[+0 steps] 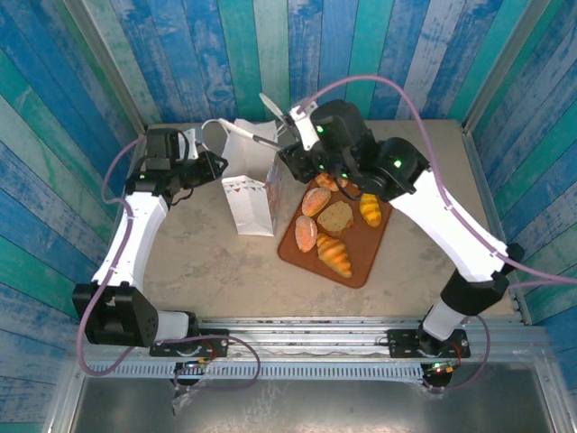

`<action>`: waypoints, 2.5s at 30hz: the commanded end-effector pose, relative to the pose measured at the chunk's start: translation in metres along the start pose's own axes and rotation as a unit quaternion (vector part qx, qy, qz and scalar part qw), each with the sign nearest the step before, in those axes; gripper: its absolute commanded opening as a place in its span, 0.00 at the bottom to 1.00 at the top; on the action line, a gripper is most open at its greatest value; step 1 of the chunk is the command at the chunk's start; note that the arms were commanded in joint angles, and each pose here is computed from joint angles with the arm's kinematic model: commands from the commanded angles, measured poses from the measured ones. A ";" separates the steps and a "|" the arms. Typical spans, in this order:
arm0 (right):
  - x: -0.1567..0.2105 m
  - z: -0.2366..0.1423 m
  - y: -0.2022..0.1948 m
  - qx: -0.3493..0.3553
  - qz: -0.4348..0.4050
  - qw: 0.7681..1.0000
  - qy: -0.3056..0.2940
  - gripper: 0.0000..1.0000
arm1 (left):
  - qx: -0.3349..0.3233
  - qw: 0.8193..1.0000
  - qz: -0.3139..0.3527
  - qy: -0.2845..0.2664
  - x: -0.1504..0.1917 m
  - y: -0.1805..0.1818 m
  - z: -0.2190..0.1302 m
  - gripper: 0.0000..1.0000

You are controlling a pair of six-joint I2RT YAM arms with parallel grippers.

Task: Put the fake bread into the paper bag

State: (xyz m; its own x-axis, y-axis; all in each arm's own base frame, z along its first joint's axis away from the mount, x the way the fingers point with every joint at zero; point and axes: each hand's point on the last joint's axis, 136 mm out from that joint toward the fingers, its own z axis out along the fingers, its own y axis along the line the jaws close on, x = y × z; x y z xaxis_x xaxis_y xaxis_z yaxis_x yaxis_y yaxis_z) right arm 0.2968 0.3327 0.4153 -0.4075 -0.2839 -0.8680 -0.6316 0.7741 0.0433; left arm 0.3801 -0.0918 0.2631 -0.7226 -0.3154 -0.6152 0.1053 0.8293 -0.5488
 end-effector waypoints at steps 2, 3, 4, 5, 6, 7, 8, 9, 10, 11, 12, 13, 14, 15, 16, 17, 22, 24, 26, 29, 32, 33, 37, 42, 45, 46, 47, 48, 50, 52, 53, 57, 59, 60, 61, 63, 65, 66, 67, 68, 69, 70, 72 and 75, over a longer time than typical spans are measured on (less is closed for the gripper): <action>-0.028 -0.047 0.006 -0.044 0.037 0.995 -0.077 0.57 | -0.002 1.000 0.007 -0.012 -0.008 -0.003 -0.004 0.44; -0.027 -0.053 0.004 -0.042 0.040 0.995 -0.082 0.57 | -0.001 1.000 0.007 -0.013 -0.008 -0.004 -0.005 0.45; -0.027 -0.062 0.000 -0.037 0.046 0.994 -0.089 0.57 | 0.001 1.000 0.009 -0.016 -0.010 -0.006 -0.007 0.48; -0.024 -0.069 -0.003 -0.032 0.048 0.994 -0.092 0.57 | 0.003 1.000 0.010 -0.018 -0.011 -0.007 -0.008 0.51; -0.022 -0.074 -0.007 -0.025 0.051 0.994 -0.093 0.57 | 0.005 1.000 0.011 -0.020 -0.012 -0.009 -0.010 0.55; -0.018 -0.081 -0.012 -0.017 0.053 0.994 -0.095 0.57 | 0.006 1.000 0.013 -0.023 -0.013 -0.011 -0.012 0.61; -0.014 -0.087 -0.017 -0.007 0.056 0.994 -0.095 0.57 | 0.007 1.000 0.015 -0.025 -0.014 -0.012 -0.014 0.67; -0.009 -0.090 -0.020 0.000 0.058 0.994 -0.092 0.57 | 0.009 0.999 0.018 -0.031 -0.016 -0.014 -0.016 0.71; -0.004 -0.096 -0.025 0.008 0.061 0.994 -0.088 0.57 | 0.011 0.999 0.021 -0.037 -0.017 -0.016 -0.019 0.74; 0.003 -0.100 -0.029 0.015 0.063 0.994 -0.083 0.57 | 0.012 0.999 0.022 -0.042 -0.019 -0.017 -0.022 0.77; 0.010 -0.103 -0.032 0.022 0.066 0.995 -0.076 0.57 | 0.010 0.999 0.024 -0.047 -0.020 -0.018 -0.025 0.79; 0.017 -0.107 -0.036 0.027 0.070 0.995 -0.068 0.57 | 0.008 0.998 0.025 -0.051 -0.022 -0.018 -0.026 0.82; 0.025 -0.111 -0.038 0.031 0.073 0.995 -0.060 0.57 | 0.005 0.998 0.025 -0.053 -0.022 -0.017 -0.026 0.84; 0.033 -0.113 -0.040 0.034 0.075 0.995 -0.050 0.57 | 0.005 0.997 0.030 -0.064 -0.025 -0.020 -0.034 0.86; 0.043 -0.116 -0.043 0.039 0.080 0.995 -0.038 0.57 | 0.005 0.997 0.033 -0.072 -0.026 -0.022 -0.039 0.89; 0.054 -0.119 -0.046 0.044 0.083 0.995 -0.025 0.57 | 0.004 0.996 0.034 -0.077 -0.027 -0.023 -0.042 0.90; 0.103 -0.130 -0.058 0.070 0.097 0.992 0.037 0.57 | 0.001 0.994 0.036 -0.103 -0.031 -0.025 -0.053 0.95; 0.123 -0.131 -0.063 0.082 0.099 0.990 0.065 0.57 | 0.000 0.993 0.038 -0.111 -0.032 -0.025 -0.056 0.99; 0.144 -0.132 -0.067 0.093 0.099 0.986 0.097 0.57 | -0.002 0.992 0.041 -0.120 -0.033 -0.027 -0.062 0.96; 0.179 -0.125 -0.069 0.102 0.090 0.979 0.150 0.58 | -0.001 0.991 0.045 -0.127 -0.032 -0.029 -0.067 0.94; 0.213 -0.114 -0.072 0.116 0.079 0.970 0.201 0.58 | -0.002 0.991 0.044 -0.124 -0.028 -0.028 -0.069 0.94; 0.222 -0.110 -0.072 0.118 0.078 0.967 0.214 0.58 | -0.002 0.992 0.043 -0.122 -0.027 -0.028 -0.069 0.94; 0.261 -0.095 -0.064 0.109 0.079 0.952 0.275 0.59 | 0.000 0.993 0.042 -0.114 -0.020 -0.028 -0.070 0.94; 0.297 -0.084 -0.062 0.121 0.072 0.935 0.324 0.59 | -0.004 0.993 0.040 -0.113 -0.014 -0.026 -0.073 0.94; 0.311 -0.078 -0.059 0.121 0.070 0.929 0.341 0.59 | -0.007 0.993 0.039 -0.112 -0.011 -0.024 -0.075 0.94; 0.315 -0.076 -0.057 0.119 0.069 0.928 0.347 0.59 | -0.006 0.993 0.040 -0.112 -0.010 -0.024 -0.076 0.94; 0.319 -0.073 -0.056 0.117 0.068 0.927 0.351 0.59 | -0.006 0.993 0.041 -0.112 -0.010 -0.025 -0.076 0.94; 0.322 -0.071 -0.054 0.114 0.067 0.925 0.355 0.59 | -0.006 0.993 0.041 -0.112 -0.009 -0.024 -0.077 0.94; 0.327 -0.067 -0.053 0.114 0.063 0.923 0.363 0.59 | -0.007 0.993 0.042 -0.113 -0.008 -0.024 -0.078 0.94; 0.331 -0.063 -0.052 0.114 0.059 0.920 0.370 0.59 | -0.012 0.993 0.043 -0.112 -0.008 -0.023 -0.079 0.94; 0.332 -0.062 -0.051 0.114 0.057 0.920 0.372 0.59 | -0.014 0.993 0.044 -0.112 -0.007 -0.023 -0.080 0.94; 0.337 -0.056 -0.048 0.110 0.053 0.916 0.382 0.59 | -0.017 0.992 0.045 -0.114 -0.007 -0.022 -0.081 0.94; 0.339 -0.053 -0.046 0.106 0.053 0.915 0.385 0.59 | -0.018 0.992 0.045 -0.113 -0.006 -0.022 -0.081 0.94; 0.340 -0.052 -0.045 0.105 0.052 0.915 0.387 0.59 | -0.019 0.992 0.044 -0.113 -0.006 -0.021 -0.081 0.94; 0.341 -0.051 -0.044 0.105 0.051 0.914 0.389 0.59 | -0.019 0.992 0.045 -0.113 -0.006 -0.021 -0.081 0.94; 0.343 -0.049 -0.043 0.105 0.048 0.912 0.394 0.59 | -0.021 0.993 0.044 -0.112 -0.006 -0.020 -0.080 0.94; 0.345 -0.046 -0.043 0.105 0.045 0.910 0.398 0.59 | -0.021 0.993 0.044 -0.112 -0.005 -0.019 -0.080 0.94; 0.346 -0.045 -0.042 0.105 0.045 0.909 0.401 0.59 | -0.022 0.992 0.044 -0.112 -0.005 -0.019 -0.079 0.94; 0.346 -0.044 -0.041 0.105 0.044 0.908 0.403 0.59 | -0.023 0.993 0.044 -0.111 -0.005 -0.018 -0.079 0.94; 0.346 -0.043 -0.041 0.105 0.042 0.907 0.405 0.58 | -0.023 0.993 0.045 -0.111 -0.005 -0.018 -0.079 0.94; 0.347 -0.042 -0.041 0.106 0.040 0.906 0.407 0.58 | -0.024 0.992 0.045 -0.111 -0.006 -0.018 -0.079 0.94; 0.348 -0.041 -0.040 0.106 0.039 0.905 0.410 0.58 | -0.025 0.992 0.047 -0.111 -0.006 -0.018 -0.079 0.94; 0.349 -0.040 -0.040 0.107 0.037 0.903 0.414 0.58 | -0.027 0.992 0.047 -0.111 -0.006 -0.018 -0.080 0.94; 0.352 -0.038 -0.040 0.109 0.034 0.901 0.420 0.57 | -0.030 0.992 0.048 -0.111 -0.006 -0.017 -0.080 0.94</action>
State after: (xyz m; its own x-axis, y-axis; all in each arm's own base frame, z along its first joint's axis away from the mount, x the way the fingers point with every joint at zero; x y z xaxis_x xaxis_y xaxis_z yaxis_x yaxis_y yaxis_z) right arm 0.1539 0.1769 0.1265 -0.8594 -0.4777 -0.1823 -0.4678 0.8785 -0.0968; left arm 0.3335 -0.0686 0.3160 -0.5599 -0.3374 -0.7567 0.1090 0.8754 -0.4710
